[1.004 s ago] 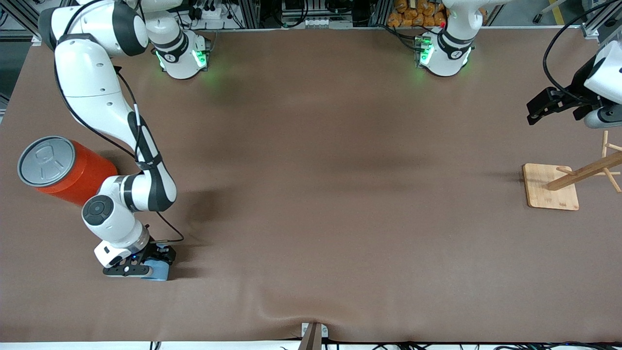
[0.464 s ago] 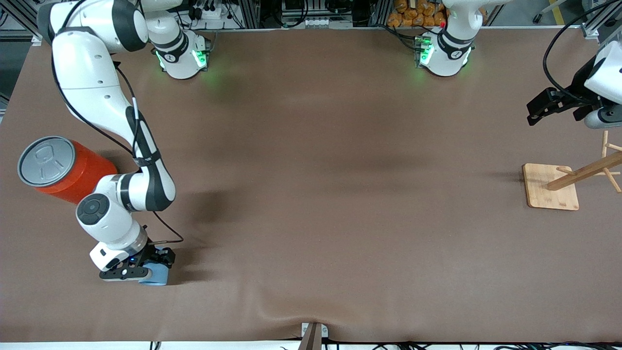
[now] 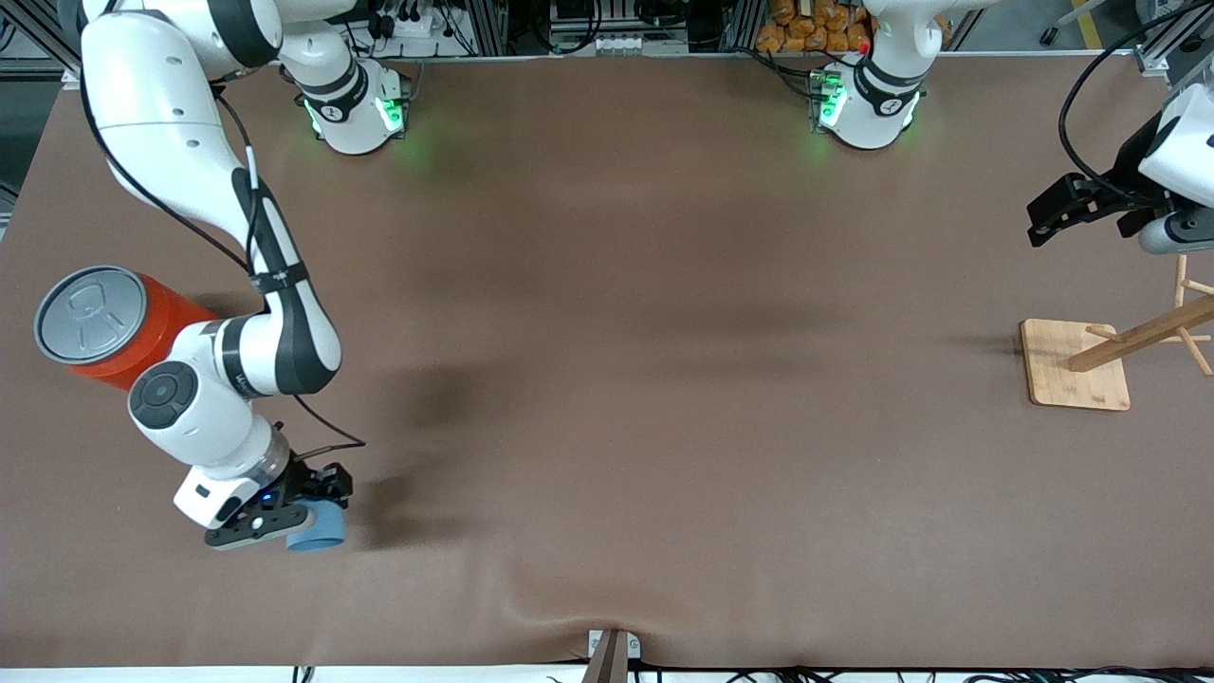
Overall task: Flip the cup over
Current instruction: 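Lift the cup with the right gripper while the left gripper approaches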
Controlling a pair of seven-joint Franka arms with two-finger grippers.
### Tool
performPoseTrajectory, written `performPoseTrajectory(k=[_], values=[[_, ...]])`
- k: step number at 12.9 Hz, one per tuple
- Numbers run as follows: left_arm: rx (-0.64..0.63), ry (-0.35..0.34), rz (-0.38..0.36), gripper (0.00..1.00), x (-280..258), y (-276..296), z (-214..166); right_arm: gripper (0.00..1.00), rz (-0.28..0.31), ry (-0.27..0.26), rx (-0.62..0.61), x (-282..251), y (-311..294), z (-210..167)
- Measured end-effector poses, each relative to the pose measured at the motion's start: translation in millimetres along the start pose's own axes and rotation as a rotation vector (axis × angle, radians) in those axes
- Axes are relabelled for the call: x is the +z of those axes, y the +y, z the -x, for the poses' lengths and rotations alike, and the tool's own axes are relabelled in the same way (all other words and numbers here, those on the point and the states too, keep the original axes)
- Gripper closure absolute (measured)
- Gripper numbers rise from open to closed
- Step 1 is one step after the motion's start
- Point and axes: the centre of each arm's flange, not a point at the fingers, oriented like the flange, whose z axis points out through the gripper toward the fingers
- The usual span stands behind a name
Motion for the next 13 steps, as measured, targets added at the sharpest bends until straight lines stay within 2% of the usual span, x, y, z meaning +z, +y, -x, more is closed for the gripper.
performPoseTrajectory(k=[4, 6, 8, 10, 13], values=[[0.000, -0.028, 0.051, 0.00, 15.9, 5.6, -8.8, 0.22, -0.114, -0.078, -0.278, -47.5, -73.6, -6.3], [0.002, -0.056, 0.067, 0.00, 37.9, 9.2, -20.9, 0.22, -0.168, -0.088, -0.450, -56.4, -137.1, -7.4], [0.016, -0.084, 0.076, 0.00, 62.9, 18.0, -33.1, 0.22, -0.178, -0.089, -0.595, -59.2, -220.3, -3.8], [0.042, -0.104, 0.084, 0.00, 85.8, 34.4, -42.2, 0.22, -0.153, -0.096, -0.743, -62.2, -301.3, 9.1], [0.076, -0.131, 0.093, 0.00, 112.4, 55.3, -48.6, 0.22, -0.157, -0.099, -0.894, -52.5, -379.6, 35.0]])
